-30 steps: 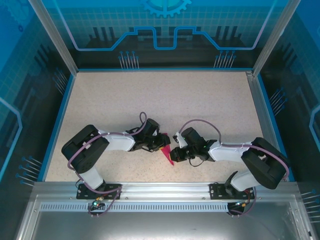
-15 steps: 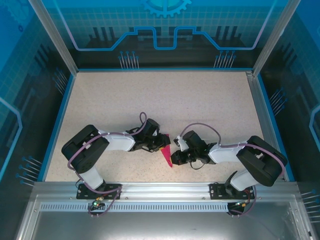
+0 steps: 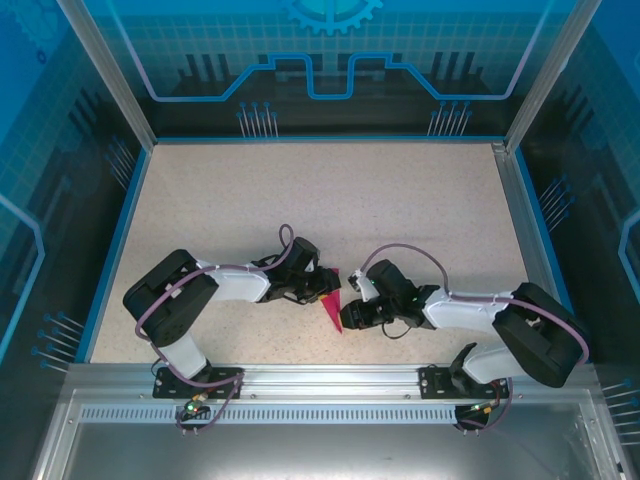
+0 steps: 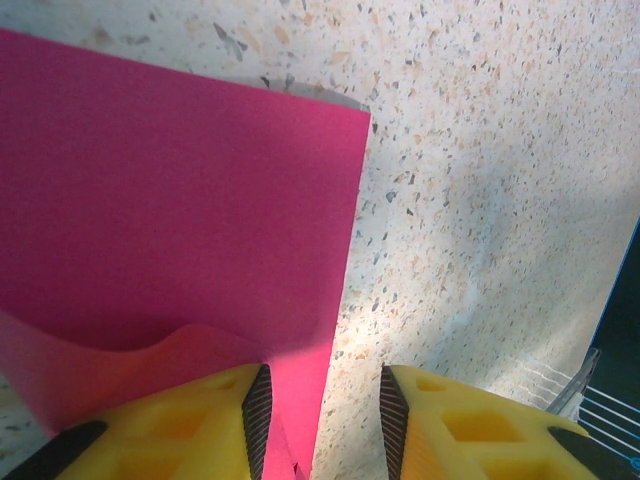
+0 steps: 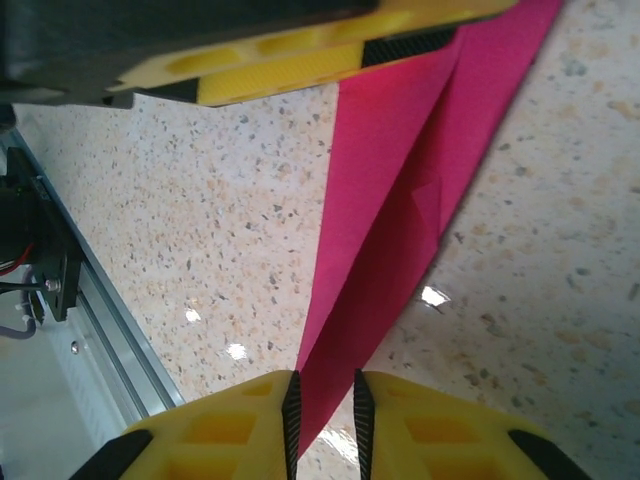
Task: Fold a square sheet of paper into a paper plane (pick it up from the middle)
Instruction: Perform the fifth fold on the wing at the bottom-center of the table.
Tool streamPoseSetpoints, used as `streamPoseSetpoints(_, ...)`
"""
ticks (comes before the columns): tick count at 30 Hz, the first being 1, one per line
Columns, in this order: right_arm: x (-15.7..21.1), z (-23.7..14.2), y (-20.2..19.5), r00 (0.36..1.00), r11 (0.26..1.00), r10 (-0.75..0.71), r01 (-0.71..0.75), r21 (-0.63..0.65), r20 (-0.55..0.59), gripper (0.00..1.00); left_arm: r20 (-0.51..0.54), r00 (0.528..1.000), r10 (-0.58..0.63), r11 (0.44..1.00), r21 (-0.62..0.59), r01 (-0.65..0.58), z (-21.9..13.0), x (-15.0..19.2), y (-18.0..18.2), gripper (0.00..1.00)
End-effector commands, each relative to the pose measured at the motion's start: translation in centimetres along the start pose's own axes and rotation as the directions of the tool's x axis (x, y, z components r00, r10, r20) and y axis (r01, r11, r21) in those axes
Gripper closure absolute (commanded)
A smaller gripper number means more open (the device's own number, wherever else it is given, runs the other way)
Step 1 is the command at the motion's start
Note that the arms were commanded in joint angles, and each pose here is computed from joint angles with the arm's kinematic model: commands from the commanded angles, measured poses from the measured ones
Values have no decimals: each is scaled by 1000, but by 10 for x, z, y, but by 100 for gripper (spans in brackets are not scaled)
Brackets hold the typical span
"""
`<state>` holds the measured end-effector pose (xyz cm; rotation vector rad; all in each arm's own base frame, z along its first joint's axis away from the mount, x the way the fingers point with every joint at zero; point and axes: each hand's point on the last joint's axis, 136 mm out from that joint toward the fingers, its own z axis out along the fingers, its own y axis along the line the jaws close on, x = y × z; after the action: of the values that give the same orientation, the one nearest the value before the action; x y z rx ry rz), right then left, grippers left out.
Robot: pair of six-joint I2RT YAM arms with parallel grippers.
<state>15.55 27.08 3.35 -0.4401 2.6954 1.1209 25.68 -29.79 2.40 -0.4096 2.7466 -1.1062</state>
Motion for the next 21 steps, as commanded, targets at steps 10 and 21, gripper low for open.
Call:
streamPoseSetpoints(10, 7, 4, 7, 1000, 999, -10, 12, 52, -25, 80, -8, 1000, -7, 1000, -24, 7, -2, 1, 2, 62)
streamPoseSetpoints(21, -1, -6, 9, 999, 991, -52, 52, 119, -3, 76, -11, 1000, -7, 1000, -24, 6, -2, 2, 3, 62)
